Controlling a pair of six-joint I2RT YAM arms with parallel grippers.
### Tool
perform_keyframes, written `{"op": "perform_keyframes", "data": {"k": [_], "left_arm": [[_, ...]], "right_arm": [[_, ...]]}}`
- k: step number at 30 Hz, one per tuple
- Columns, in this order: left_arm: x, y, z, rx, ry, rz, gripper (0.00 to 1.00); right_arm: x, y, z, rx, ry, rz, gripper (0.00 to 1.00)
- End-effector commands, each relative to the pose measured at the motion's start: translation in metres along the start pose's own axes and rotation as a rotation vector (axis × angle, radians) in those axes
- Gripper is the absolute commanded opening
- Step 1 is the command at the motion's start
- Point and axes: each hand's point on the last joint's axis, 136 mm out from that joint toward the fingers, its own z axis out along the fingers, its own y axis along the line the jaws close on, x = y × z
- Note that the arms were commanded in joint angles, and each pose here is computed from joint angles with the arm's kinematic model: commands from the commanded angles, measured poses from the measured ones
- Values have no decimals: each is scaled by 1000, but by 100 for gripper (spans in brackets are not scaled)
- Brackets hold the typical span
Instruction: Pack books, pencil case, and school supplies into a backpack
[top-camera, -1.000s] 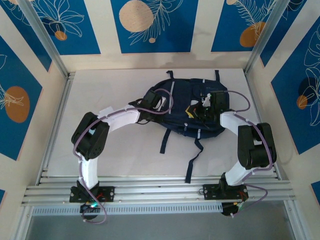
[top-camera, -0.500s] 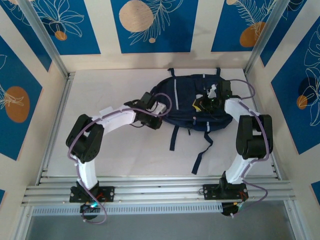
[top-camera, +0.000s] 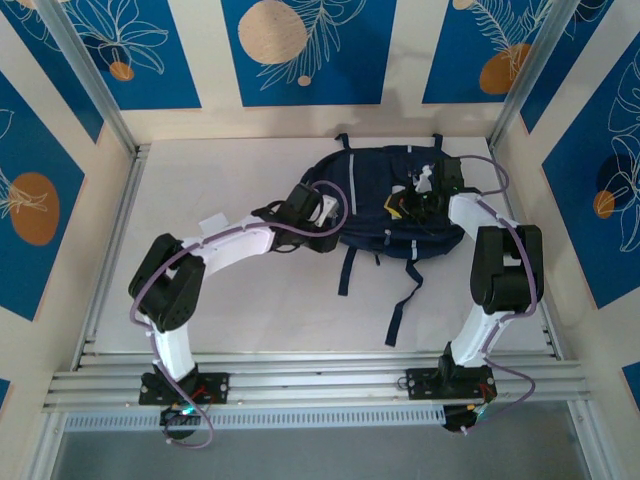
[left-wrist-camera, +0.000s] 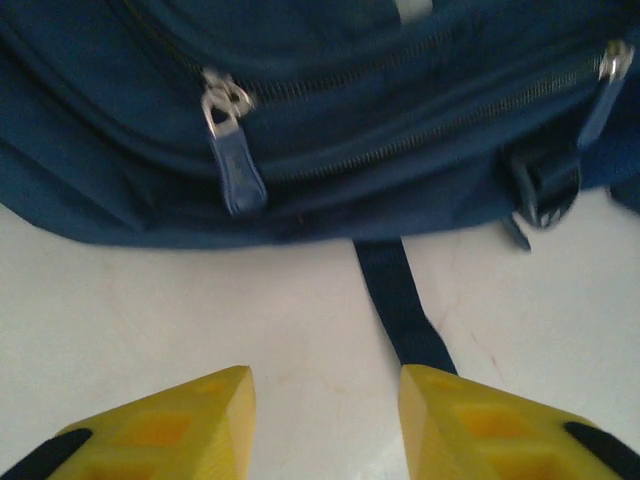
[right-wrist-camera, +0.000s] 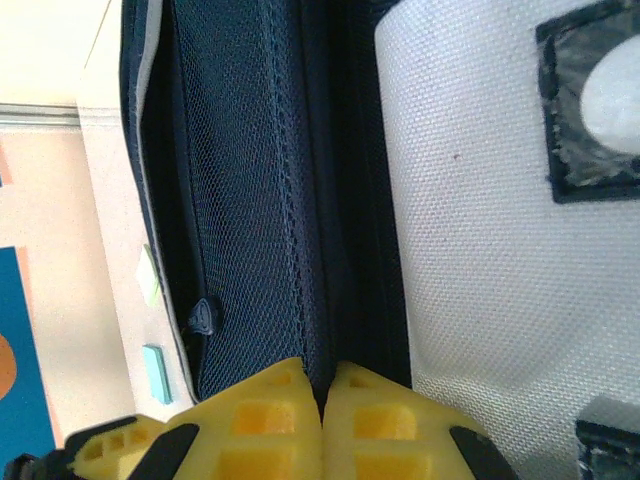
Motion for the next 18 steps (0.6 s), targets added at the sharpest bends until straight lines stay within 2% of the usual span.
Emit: {"op": "perform_keyframes", "data": {"k": [1,11,18], "left_arm": [[-38,5,1,-18,-105,-17,43],[-48,12,39,38,-100,-53,42],[-23,17,60,41,-34,-102,40]], "right_arm": [[7,29,-15,-109,11,-43,0],[19,38,-23,-145,23,-58,0],[18,41,-25,-147,21,-61,0]]}}
